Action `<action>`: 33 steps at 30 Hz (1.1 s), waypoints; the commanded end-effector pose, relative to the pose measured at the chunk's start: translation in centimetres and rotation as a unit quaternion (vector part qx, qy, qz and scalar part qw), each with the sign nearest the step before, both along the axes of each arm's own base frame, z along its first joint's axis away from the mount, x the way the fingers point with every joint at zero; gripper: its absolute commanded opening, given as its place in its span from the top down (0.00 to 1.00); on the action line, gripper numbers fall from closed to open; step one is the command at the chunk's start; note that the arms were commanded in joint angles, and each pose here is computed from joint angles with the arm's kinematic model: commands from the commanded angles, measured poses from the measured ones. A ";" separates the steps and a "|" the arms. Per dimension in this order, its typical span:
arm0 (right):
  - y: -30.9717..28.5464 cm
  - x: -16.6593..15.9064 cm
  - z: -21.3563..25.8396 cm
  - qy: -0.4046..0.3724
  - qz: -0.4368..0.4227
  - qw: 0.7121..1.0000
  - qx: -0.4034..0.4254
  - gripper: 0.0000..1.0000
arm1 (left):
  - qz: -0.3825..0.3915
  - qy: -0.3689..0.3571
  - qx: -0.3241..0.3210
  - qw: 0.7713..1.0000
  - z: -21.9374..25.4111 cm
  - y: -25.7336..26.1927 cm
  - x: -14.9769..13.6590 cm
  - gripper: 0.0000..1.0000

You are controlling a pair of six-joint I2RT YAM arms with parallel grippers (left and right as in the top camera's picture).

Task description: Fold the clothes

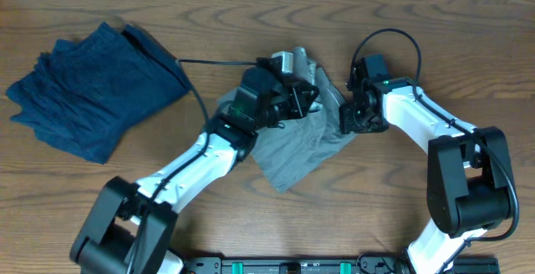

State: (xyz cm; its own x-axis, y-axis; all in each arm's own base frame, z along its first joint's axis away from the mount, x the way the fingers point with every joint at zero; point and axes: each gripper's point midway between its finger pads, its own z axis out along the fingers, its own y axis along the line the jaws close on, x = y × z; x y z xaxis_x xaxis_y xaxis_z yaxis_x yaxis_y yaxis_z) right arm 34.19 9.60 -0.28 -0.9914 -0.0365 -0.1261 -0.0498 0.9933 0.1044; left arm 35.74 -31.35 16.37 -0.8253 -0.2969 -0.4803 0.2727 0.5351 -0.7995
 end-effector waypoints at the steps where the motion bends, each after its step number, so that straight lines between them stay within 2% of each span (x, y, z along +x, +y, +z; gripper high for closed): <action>1: 0.5 -2.5 -1.7 0.046 -0.018 0.999 0.005 0.43 | 0.019 -0.022 -0.016 0.999 1.6 -0.4 1.2 0.89; 3: 0.3 -2.2 -1.1 0.041 -0.031 0.999 0.006 0.40 | 0.024 -0.033 -0.020 0.999 2.2 0.1 1.7 0.66; 5: -0.2 -1.5 0.3 0.029 -0.041 0.999 0.009 0.38 | 0.030 -0.044 -0.022 0.998 2.9 1.1 2.4 0.28; 6: -0.6 -0.9 1.3 0.018 -0.049 0.999 0.013 0.37 | 0.032 -0.046 -0.025 0.998 3.3 1.7 2.8 0.17; 7: -1.1 -0.3 2.6 0.004 -0.056 0.998 0.016 0.36 | 0.033 -0.048 -0.031 0.998 3.7 2.4 3.3 0.12; 12: -2.6 2.7 10.0 -0.086 -0.082 0.992 0.037 0.38 | 0.091 -0.050 -0.022 0.994 3.8 8.2 6.7 0.09; 15: -1.7 3.2 13.8 -0.133 -0.070 0.987 0.062 0.40 | 0.143 -0.043 0.032 0.988 1.4 12.0 8.5 0.09; 19: 3.1 2.2 15.8 -0.140 0.004 0.980 0.142 0.40 | 0.180 -0.018 0.123 0.976 -3.0 15.8 9.2 0.10; 24: 8.4 0.1 14.0 -0.091 0.067 0.975 0.192 0.39 | 0.172 0.038 0.171 0.970 -8.5 17.0 8.6 0.10; 28: 11.1 -1.8 10.6 -0.034 0.099 0.978 0.181 0.38 | 0.159 0.096 0.193 0.964 -12.4 17.1 7.3 0.09; 33: 10.9 -4.0 5.5 0.048 0.092 0.988 0.118 0.36 | 0.137 0.191 0.228 0.945 -16.2 17.8 3.5 0.10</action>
State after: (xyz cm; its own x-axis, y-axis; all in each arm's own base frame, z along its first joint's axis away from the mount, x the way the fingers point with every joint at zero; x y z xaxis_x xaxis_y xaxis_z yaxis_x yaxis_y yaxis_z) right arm 31.29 21.05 7.57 -0.9715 -0.1933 -0.1369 -0.2325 0.8889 0.3946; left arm 40.97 -14.20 2.16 -0.8554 -0.3763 -0.3559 -0.1500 0.8377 -0.5251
